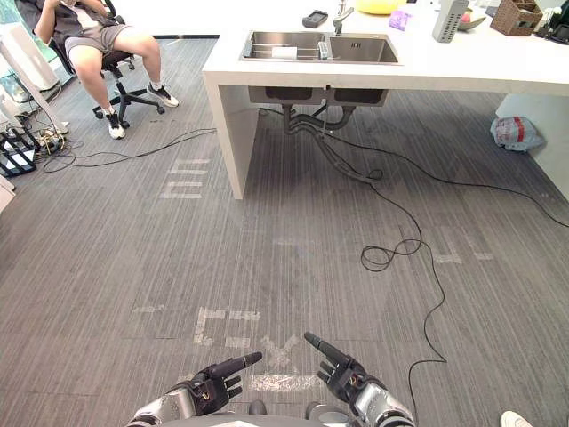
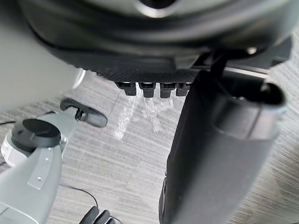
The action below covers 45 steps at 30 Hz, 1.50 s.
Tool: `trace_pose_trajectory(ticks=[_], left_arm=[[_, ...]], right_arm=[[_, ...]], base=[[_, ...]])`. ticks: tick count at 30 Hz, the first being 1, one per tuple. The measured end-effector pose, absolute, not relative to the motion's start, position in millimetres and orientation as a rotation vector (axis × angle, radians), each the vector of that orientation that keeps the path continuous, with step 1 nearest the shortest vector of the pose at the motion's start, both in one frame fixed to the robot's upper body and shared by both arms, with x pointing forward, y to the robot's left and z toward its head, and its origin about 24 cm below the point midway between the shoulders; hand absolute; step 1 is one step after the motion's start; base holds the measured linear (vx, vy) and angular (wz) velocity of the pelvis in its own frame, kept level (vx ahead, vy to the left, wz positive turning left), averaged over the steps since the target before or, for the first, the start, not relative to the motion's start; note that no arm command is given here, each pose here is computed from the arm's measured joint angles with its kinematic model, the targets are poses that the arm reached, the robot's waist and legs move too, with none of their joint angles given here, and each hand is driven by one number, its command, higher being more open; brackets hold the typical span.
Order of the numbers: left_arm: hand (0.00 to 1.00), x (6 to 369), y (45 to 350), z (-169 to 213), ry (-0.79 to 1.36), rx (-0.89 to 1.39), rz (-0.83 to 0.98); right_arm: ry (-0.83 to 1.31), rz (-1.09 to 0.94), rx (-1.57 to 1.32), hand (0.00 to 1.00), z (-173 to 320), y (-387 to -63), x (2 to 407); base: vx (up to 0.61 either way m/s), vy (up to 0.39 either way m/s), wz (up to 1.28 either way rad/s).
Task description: Walk over to the sink, pick up the cup, carry it to the dishwasher, place the cup inside the dishwasher, then close the dishwasher door
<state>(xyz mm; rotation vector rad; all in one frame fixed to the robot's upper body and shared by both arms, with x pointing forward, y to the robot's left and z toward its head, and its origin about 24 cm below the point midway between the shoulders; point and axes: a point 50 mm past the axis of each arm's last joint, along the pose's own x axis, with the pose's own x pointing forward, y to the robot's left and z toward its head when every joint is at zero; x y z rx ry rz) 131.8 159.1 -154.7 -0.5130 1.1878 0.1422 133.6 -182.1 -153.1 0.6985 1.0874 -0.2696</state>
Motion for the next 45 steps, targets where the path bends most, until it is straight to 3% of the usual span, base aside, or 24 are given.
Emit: trace_pose_trajectory(ticks=[14,21,26,31,45], left_arm=[[1.00,135,167,-154,1.152,-0.261,0.121],[1.00,138,178,-152,1.095,-0.086,0.117],[1.00,156,196,-140,1.008,-0.027,0.148],[1.00,163,210,-134,0.987,-0.025,0.194],[1.00,152,202,-138,1.004,-0.211,0.254]], right_arm=[[1.069,-0.268,0.665,1.00,-154,-186,128],[1.077,-0.250,0.386,1.00,-153,-197,130],[1.007,-0.237,0.303,1.00,-142,-208,157],[0.994,-0.235,0.371,1.00,-140,-211,159],[1.015,-0.327,0.555,1.00,-147,-210,140]], base=[[-0.01,-0.005,0.09],[-0.03,0.018,0.06],[-0.03,0.104,-0.20],[0.07,0.072,0.27],[0.28,-0.041,0.08]])
